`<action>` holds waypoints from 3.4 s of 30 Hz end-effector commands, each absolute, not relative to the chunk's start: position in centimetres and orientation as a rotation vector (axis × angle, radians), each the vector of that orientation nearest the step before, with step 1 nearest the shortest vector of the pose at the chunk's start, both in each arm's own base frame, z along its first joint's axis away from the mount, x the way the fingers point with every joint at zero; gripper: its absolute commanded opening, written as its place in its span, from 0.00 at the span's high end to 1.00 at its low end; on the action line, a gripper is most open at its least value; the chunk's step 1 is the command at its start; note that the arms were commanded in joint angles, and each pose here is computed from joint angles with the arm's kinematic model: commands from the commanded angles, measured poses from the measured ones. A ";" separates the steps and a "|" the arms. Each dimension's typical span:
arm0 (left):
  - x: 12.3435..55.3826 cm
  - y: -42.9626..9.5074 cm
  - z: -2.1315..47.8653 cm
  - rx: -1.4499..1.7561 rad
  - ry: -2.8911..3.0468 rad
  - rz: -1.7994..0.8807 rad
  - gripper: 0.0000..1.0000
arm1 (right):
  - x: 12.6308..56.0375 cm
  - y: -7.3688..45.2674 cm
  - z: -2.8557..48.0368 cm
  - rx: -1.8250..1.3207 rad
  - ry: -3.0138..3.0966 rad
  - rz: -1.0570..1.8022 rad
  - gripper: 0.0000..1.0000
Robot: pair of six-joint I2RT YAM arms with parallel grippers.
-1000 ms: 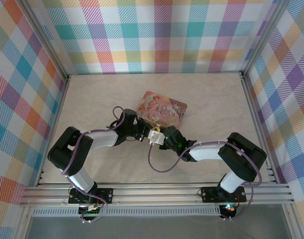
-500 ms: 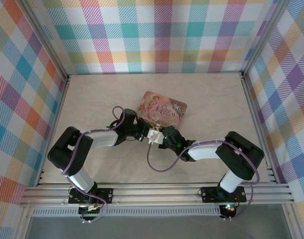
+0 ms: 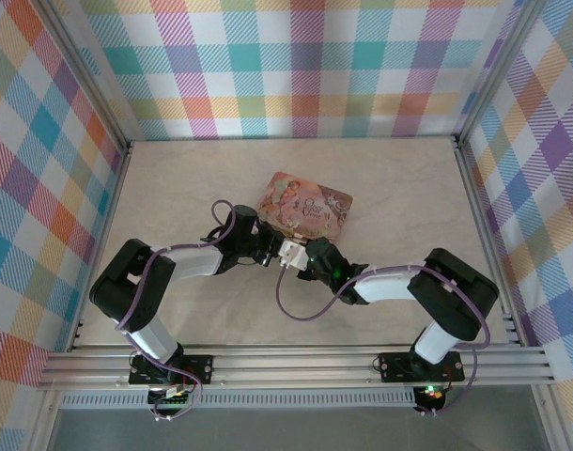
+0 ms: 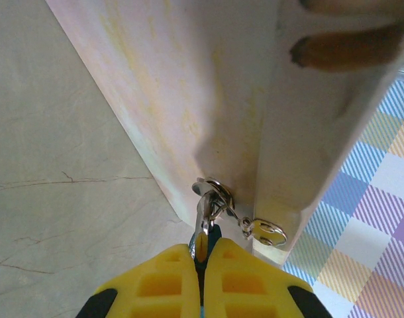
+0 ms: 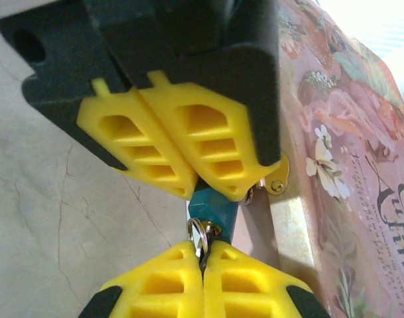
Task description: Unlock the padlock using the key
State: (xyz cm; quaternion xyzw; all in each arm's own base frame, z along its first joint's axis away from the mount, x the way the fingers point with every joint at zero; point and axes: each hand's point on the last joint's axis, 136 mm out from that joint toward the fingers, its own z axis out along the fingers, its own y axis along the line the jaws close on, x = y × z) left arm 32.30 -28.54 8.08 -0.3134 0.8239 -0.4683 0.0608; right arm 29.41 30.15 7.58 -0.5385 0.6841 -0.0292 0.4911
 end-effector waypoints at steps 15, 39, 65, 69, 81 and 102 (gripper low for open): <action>31.7 -30.1 9.2 -0.906 2.521 -1.477 1.00 | 29.4 31.6 10.2 -0.846 1.861 0.308 1.00; 31.9 -27.5 9.9 -0.874 2.509 -1.354 0.62 | 27.4 30.3 6.9 -0.650 2.058 0.529 1.00; 38.3 -19.0 13.9 -0.554 2.514 -0.908 0.23 | 27.5 27.0 5.4 -0.164 2.277 1.006 1.00; 40.5 -19.4 13.4 -0.478 2.506 -0.932 0.22 | 27.7 26.9 4.8 -0.136 2.312 1.024 1.00; 44.4 -22.4 10.5 -0.369 2.534 -1.096 0.21 | 28.1 26.3 3.9 -0.102 2.348 1.018 1.00; 41.3 -20.4 5.6 -0.430 2.666 -0.944 0.30 | 27.7 25.2 3.4 -0.122 2.384 0.951 0.68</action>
